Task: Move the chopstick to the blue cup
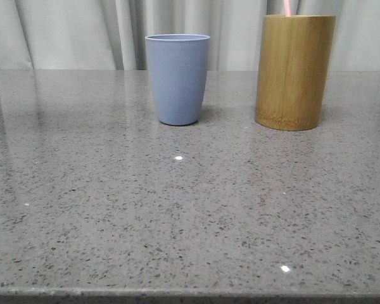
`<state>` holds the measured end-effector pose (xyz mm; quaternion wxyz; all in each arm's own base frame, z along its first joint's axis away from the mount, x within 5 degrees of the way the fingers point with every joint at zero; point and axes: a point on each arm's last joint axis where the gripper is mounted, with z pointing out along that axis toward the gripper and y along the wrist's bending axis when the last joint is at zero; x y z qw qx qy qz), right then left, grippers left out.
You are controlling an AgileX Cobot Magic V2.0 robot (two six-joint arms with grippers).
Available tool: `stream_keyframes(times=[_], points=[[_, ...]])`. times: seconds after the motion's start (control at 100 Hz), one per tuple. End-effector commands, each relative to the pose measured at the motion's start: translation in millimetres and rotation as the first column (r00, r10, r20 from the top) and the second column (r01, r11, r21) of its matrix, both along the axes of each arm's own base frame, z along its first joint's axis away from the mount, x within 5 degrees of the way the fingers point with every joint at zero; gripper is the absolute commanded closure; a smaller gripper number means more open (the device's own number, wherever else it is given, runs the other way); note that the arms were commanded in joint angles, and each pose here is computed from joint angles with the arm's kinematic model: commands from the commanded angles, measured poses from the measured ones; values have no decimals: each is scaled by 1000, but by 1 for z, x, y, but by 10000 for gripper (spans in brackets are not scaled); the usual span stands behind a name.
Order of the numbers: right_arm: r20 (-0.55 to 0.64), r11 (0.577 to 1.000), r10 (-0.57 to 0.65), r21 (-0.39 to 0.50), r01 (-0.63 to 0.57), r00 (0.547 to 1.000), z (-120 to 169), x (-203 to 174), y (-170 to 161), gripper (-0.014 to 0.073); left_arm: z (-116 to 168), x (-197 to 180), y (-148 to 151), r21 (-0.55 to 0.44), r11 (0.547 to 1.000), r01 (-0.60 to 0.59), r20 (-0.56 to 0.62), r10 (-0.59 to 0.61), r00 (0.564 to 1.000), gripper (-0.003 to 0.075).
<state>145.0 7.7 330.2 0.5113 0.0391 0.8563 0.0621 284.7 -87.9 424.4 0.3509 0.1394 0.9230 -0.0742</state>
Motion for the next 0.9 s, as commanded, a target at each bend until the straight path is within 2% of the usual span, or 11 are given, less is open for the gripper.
stream_keyframes(times=[0.0, 0.19, 0.34, 0.45, 0.54, 0.89], points=[[87, 1000, 1, -1, -1, 996, 26, 11, 0, 264, 14, -21, 12, -55, 998, -38, 132, 45, 990, 426], [61, 999, 51, -9, -51, 997, 50, 39, 8, 264, -9, -53, 24, -96, 993, -67, 189, 84, 978, 426], [91, 992, 130, -5, -130, 987, 74, 62, 27, 260, -28, -78, 31, -106, 992, -68, 218, 90, 972, 426], [110, 982, 188, -5, -189, 976, 86, 80, 43, 200, -39, -96, 36, -115, 991, -67, 236, 93, 967, 426], [100, 974, 225, -5, -226, 969, 89, 97, 56, 145, -47, -110, 39, -115, 991, -67, 236, 93, 967, 426], [93, 964, 265, 8, -267, 960, 95, 162, 87, 148, -52, -144, 48, -131, 989, -61, 284, 96, 954, 426]])
